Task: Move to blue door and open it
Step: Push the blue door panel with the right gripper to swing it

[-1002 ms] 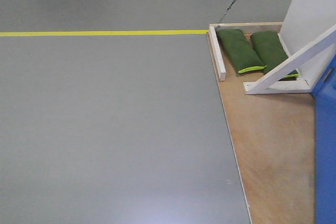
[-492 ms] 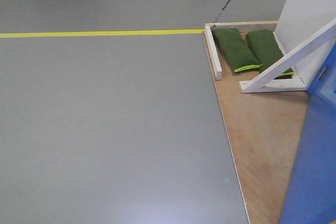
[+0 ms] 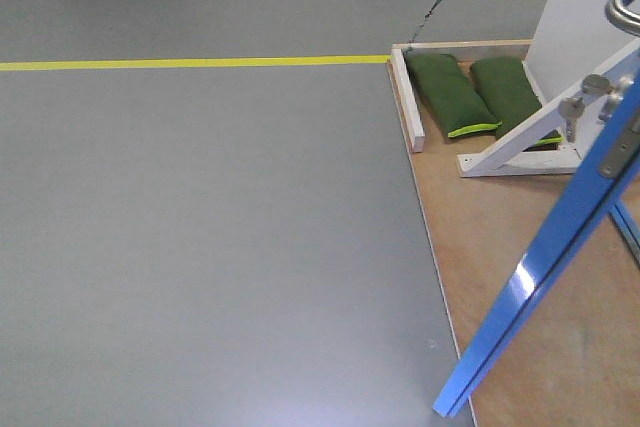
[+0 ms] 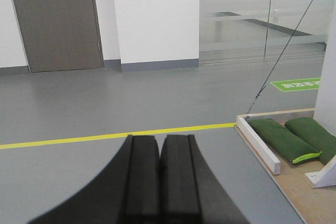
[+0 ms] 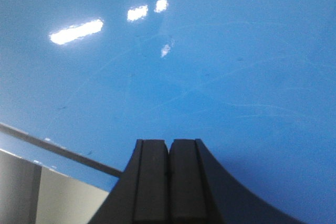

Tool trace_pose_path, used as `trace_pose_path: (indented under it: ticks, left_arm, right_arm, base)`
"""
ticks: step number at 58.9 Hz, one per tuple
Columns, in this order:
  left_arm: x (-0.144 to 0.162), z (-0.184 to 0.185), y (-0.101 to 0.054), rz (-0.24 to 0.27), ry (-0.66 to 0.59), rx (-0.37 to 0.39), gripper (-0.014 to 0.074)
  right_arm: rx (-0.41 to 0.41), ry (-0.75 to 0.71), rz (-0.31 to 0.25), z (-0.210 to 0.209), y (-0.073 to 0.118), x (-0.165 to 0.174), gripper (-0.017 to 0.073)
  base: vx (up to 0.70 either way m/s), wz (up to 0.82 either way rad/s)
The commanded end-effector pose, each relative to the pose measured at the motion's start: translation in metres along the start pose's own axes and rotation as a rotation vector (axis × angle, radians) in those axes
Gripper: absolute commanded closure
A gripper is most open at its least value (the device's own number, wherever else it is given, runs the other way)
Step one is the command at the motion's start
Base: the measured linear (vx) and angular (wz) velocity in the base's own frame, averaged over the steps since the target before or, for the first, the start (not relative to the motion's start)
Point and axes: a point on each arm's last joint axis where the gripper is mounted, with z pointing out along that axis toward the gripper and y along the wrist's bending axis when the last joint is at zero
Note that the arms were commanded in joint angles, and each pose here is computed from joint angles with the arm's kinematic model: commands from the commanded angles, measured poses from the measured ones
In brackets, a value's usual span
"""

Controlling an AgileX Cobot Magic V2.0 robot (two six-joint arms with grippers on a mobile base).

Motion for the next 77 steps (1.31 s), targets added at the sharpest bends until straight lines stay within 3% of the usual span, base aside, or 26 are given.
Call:
trace_pose_path:
  ticks: [1,13,23,35,52,77]
  left_arm:
    - [-0.018,-0.003,0.000,-0.008,-0.125,0.000,0.0521]
    - [-0.018,-0.003,0.000,-0.008,-0.125,0.000,0.0521]
    - [-0.018,-0.003,0.000,-0.008,-0.125,0.000,0.0521]
    - [-0.018,-0.003,0.000,-0.008,-0.125,0.000,0.0521]
    - [-0.018,-0.003,0.000,-0.008,-0.125,0.000,0.0521]
    - [-0.018,-0.003,0.000,-0.008,-0.125,0.000,0.0521]
  right_arm:
    - [-0.055,-0.019,0.019,0.005,0.009,-0.001,0.0561]
    - [0.042,-0.112,-0.026,0.019,-0.014,-0.019,0.0561]
    - [0.076,-0.109,0.018,0.041,-0.036,-0.025,0.0561]
    - [0.088,-0.025,0.074,0.080,-0.055,-0.003,0.0561]
    - [0.102,0.130,0.125,0.119,-0.070,0.042,0.0561]
    - [0.130,0.153,0.142,0.129,-0.083,0.047,0.0561]
  base:
    - [0.00,0.00]
    - [0.00,0.00]
    - [0.00,0.00]
    - [0.00,0.00]
    - [0.00,0.00]
    - [0.00,0.00]
